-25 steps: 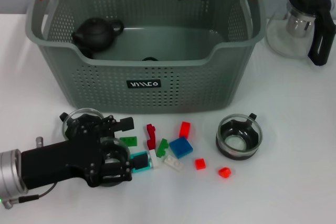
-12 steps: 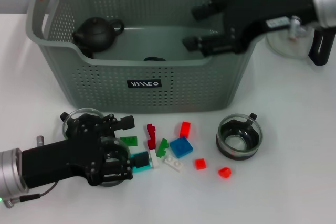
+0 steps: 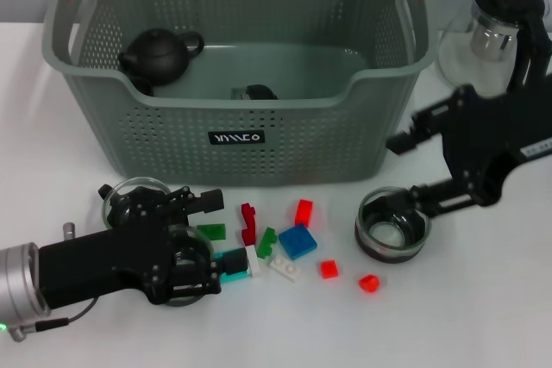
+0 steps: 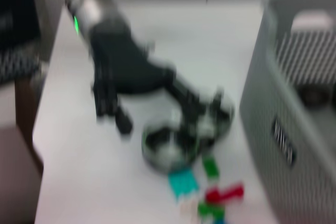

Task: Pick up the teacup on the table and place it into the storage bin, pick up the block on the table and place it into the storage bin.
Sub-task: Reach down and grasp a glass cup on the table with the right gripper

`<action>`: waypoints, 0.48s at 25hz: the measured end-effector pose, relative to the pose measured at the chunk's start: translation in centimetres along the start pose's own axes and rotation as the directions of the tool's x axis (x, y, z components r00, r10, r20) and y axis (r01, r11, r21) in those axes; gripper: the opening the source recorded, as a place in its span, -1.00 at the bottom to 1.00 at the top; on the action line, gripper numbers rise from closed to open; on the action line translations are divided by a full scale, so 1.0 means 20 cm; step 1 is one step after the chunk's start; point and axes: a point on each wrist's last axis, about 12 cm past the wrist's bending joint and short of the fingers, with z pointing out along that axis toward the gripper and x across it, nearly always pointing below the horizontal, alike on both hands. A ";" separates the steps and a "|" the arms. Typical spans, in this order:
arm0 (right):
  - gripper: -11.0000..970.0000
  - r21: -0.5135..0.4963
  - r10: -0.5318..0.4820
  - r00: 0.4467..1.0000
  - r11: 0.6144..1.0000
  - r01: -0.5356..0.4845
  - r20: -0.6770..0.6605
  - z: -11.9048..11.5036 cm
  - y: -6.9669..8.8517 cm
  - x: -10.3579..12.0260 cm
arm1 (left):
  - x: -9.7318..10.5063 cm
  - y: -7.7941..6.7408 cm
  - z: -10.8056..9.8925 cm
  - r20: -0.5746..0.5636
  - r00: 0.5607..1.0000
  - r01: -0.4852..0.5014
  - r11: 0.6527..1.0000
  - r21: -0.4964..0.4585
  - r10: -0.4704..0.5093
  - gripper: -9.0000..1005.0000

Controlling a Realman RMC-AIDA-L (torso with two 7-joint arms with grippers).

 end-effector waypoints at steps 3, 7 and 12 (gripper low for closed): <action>0.35 -0.016 0.022 0.994 1.000 -0.024 -0.110 0.04 0.00 0.02 | 0.00 0.00 0.00 0.001 1.000 0.002 1.000 -0.001 -0.002 0.82; 0.35 -0.058 0.019 0.979 0.998 -0.031 -0.203 0.10 0.02 0.03 | 0.01 -0.01 0.00 0.000 1.000 0.007 1.000 -0.006 -0.007 0.82; 0.35 -0.074 0.018 0.961 0.996 -0.040 -0.276 0.18 0.01 0.05 | 0.01 0.00 0.00 -0.001 1.000 0.009 1.000 -0.009 -0.009 0.82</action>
